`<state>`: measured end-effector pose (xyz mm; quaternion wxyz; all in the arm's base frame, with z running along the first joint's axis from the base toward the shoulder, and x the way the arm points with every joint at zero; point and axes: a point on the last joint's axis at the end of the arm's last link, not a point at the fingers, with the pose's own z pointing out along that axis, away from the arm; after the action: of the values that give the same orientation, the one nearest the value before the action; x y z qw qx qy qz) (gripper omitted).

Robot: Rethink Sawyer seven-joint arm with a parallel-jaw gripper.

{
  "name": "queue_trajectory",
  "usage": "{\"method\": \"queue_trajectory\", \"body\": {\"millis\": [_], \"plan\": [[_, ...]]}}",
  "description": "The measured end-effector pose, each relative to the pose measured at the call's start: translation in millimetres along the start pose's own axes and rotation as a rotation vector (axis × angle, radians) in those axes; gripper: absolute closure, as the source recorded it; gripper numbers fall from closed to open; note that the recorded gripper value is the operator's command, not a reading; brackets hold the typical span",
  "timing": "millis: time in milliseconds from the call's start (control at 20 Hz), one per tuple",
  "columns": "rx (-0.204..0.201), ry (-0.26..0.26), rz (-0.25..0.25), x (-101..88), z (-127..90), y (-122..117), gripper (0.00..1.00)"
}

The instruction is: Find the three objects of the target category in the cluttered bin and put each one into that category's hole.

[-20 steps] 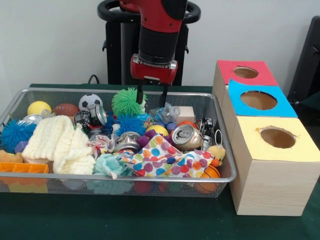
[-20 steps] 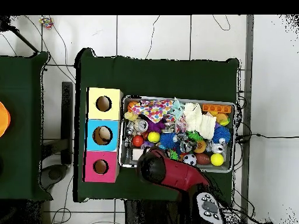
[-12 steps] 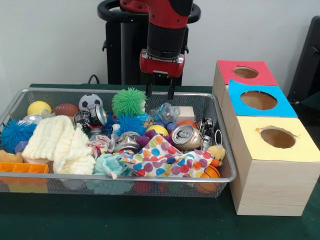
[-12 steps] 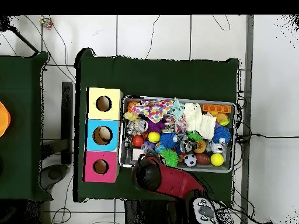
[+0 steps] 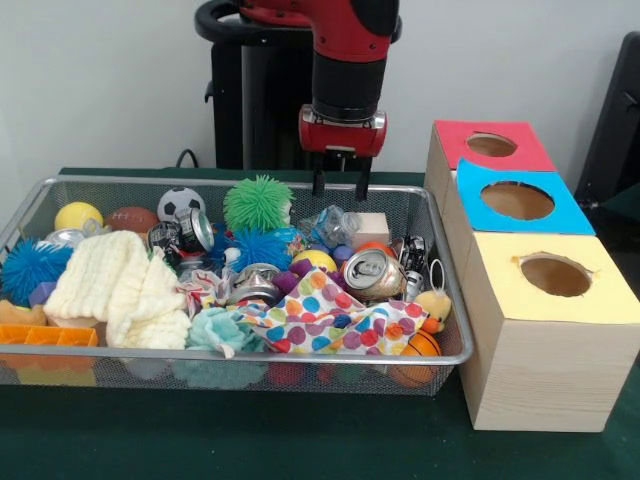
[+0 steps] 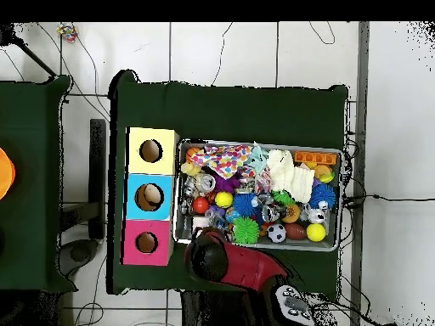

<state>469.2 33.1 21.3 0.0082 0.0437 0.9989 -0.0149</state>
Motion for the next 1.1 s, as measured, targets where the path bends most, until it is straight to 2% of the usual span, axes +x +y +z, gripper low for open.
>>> {"method": "queue_trajectory", "body": {"millis": [100,450,1100], "plan": [[-0.016,-0.012,-0.007,-0.1,1.3,7.8,0.0],[-0.037,-0.061,-0.016,-9.7,1.4,18.0,0.0],[-0.042,-0.09,-0.035,-19.3,-0.3,27.8,0.0]]}}
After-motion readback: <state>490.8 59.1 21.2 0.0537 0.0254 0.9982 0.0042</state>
